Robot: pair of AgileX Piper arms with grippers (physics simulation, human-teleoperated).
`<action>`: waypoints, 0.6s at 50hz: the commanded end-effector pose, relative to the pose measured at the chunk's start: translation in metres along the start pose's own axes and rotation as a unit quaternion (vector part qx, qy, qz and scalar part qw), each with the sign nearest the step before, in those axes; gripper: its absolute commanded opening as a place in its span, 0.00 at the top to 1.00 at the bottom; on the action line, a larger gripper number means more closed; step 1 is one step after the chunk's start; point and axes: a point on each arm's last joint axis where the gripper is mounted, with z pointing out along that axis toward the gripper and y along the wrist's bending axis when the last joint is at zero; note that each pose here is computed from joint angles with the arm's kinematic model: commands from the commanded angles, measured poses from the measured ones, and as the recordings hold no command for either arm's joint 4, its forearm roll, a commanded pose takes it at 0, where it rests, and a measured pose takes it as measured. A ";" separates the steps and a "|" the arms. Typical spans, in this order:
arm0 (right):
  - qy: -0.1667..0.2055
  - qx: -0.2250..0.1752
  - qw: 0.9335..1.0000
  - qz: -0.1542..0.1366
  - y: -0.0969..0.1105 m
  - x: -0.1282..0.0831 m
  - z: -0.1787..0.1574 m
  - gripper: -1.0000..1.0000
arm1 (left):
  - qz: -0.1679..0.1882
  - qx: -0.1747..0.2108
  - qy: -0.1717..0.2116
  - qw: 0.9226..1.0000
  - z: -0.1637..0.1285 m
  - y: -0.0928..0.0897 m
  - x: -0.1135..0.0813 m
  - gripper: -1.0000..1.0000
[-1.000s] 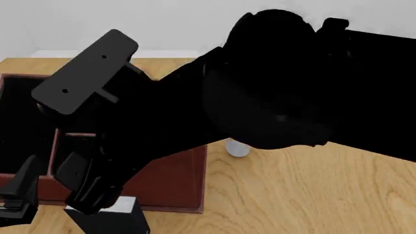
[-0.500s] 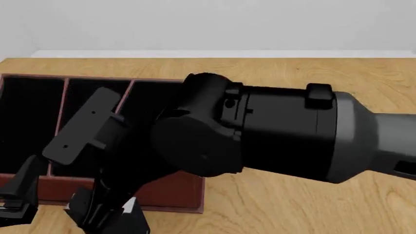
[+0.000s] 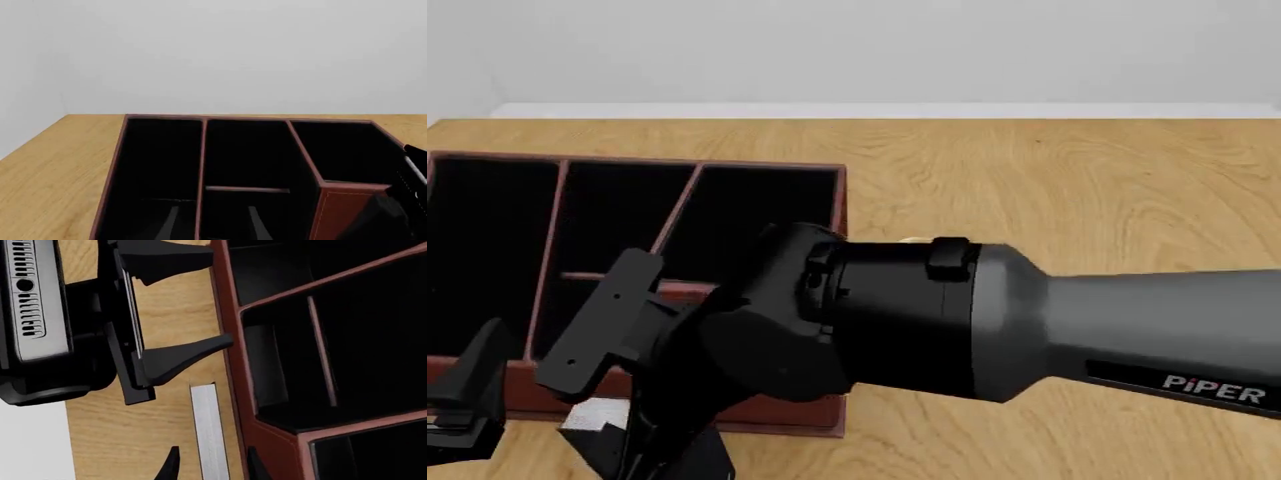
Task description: Pick up the book and place it in the front compartment of the caddy.
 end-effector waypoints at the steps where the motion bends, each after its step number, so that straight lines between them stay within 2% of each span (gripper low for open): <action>1: 0.018 -0.003 1.000 -0.003 0.002 0.007 0.019 0.00 | 0.000 0.000 0.000 1.000 0.000 0.000 0.000 0.00; 18: 0.050 -0.013 0.999 -0.009 0.011 0.019 0.034 0.00 | 0.000 0.000 0.000 1.000 0.000 0.000 0.000 0.00; 30: 0.067 -0.014 0.998 -0.014 0.008 0.025 0.042 0.00 | 0.000 0.000 0.000 1.000 0.000 0.000 0.000 0.00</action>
